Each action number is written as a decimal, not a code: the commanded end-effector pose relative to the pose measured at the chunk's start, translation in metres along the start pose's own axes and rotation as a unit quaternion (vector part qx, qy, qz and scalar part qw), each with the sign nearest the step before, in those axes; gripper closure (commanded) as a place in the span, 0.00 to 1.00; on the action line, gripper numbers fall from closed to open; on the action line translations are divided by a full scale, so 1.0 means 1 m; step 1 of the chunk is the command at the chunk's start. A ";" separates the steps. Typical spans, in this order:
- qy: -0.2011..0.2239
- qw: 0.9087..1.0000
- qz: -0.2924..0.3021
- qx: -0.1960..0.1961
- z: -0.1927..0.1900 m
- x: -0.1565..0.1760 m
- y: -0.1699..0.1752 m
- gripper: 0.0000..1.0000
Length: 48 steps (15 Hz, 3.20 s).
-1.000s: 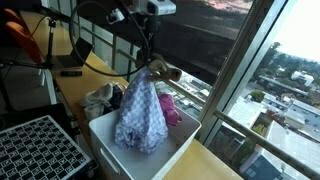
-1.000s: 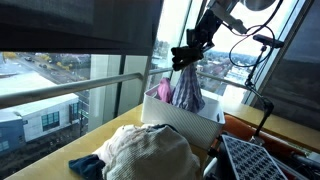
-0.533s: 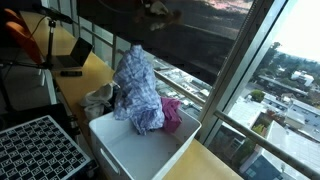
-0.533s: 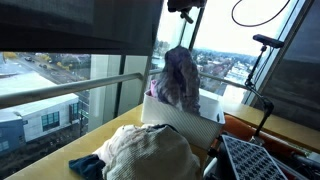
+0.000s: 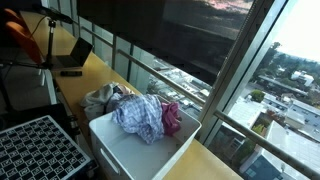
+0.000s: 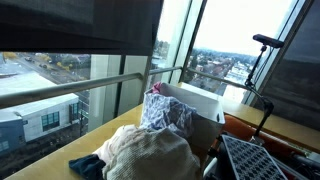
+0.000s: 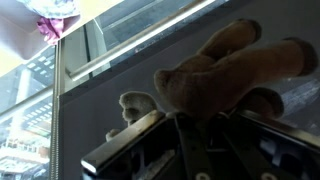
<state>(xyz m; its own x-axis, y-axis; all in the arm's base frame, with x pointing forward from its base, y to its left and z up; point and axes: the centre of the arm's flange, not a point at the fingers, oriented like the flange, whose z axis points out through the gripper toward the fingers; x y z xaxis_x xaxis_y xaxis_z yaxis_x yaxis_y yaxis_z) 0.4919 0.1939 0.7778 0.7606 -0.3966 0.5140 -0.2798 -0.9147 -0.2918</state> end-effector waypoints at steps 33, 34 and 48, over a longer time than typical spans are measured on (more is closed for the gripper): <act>-0.158 0.985 -0.005 -0.073 0.261 -0.039 0.260 0.00; -0.157 0.985 -0.002 -0.074 0.256 -0.023 0.275 0.00; -0.255 0.964 0.036 -0.069 0.450 -0.032 0.363 0.00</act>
<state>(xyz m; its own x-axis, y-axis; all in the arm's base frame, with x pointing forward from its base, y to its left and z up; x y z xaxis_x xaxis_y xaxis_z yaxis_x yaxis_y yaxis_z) 0.6045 -0.0916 0.3207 0.9127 -0.4062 0.0446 -0.3952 -0.9052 -0.1563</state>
